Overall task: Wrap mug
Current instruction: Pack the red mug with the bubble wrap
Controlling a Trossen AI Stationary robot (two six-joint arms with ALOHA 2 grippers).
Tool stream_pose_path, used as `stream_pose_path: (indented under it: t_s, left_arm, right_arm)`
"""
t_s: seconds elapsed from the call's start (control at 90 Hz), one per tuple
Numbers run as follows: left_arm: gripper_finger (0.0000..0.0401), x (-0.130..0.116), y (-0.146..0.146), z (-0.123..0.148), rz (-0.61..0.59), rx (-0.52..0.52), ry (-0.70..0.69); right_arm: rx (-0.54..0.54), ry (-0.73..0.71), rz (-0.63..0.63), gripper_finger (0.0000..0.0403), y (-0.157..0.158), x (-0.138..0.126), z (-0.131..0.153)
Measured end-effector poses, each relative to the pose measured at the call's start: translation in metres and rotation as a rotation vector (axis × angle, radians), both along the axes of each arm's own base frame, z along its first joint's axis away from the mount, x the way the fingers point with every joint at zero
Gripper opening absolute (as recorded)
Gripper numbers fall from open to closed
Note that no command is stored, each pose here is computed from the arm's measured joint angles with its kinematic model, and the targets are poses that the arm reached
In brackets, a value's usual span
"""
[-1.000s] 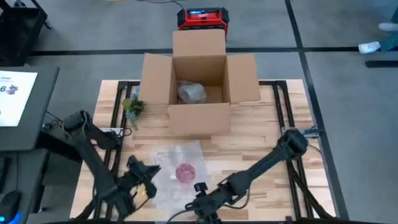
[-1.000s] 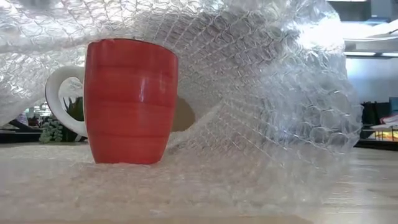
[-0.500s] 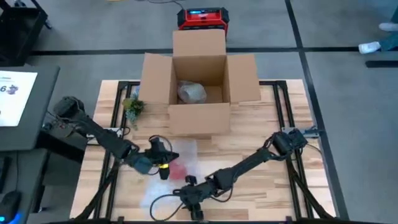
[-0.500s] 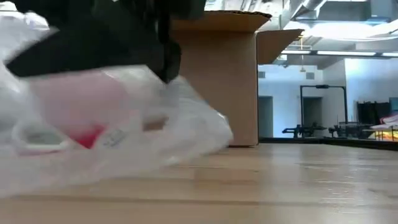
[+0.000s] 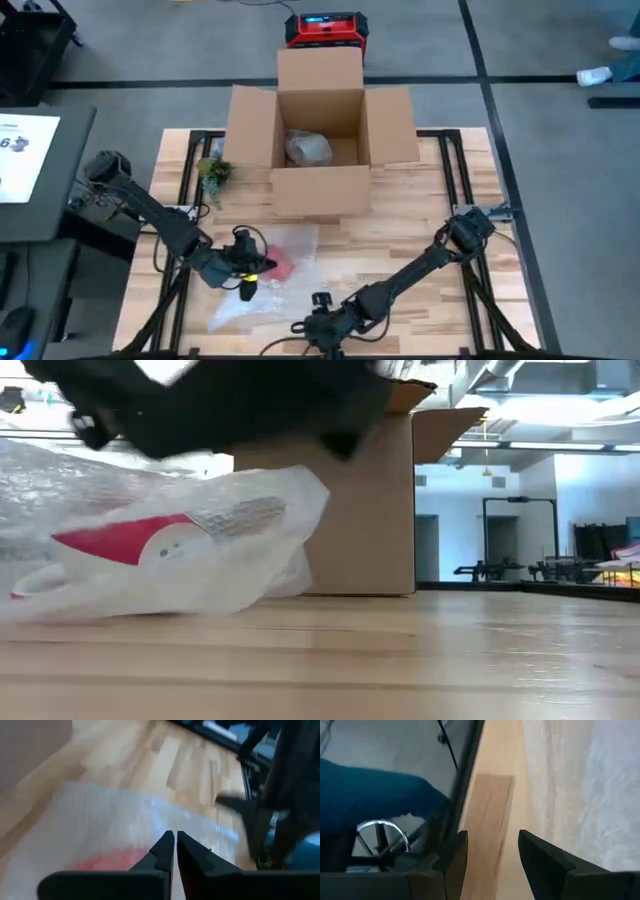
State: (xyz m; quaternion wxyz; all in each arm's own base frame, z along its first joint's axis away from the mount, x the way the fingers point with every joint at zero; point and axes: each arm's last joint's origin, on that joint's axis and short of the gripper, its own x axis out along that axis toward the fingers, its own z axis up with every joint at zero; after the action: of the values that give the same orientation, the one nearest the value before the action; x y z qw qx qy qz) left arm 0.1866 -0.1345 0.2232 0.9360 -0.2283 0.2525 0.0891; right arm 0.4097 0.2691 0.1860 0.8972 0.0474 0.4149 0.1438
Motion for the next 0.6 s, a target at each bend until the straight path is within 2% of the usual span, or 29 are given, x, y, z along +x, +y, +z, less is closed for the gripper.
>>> stream_pose_path:
  t_s: [0.133, 0.256, 0.456, 0.6]
  left_arm:
    - [0.0027, -0.011, -0.002, -0.009, 0.042, -0.054, 0.099]
    - [0.0082, -0.017, -0.002, -0.013, 0.068, -0.072, 0.147]
    - [0.0182, -0.023, 0.005, -0.019, 0.153, -0.041, 0.205]
    - [0.0218, -0.023, 0.009, -0.021, 0.189, -0.043, 0.217]
  right_arm:
    - [-0.033, 0.037, 0.006, 0.0163, 0.005, -0.014, 0.01]
    - [-0.067, 0.077, -0.002, 0.0163, 0.012, -0.03, 0.018]
    - [-0.117, 0.147, -0.048, 0.0163, 0.023, -0.051, 0.016]
    - [-0.117, 0.188, -0.064, 0.0163, 0.032, -0.063, 0.014]
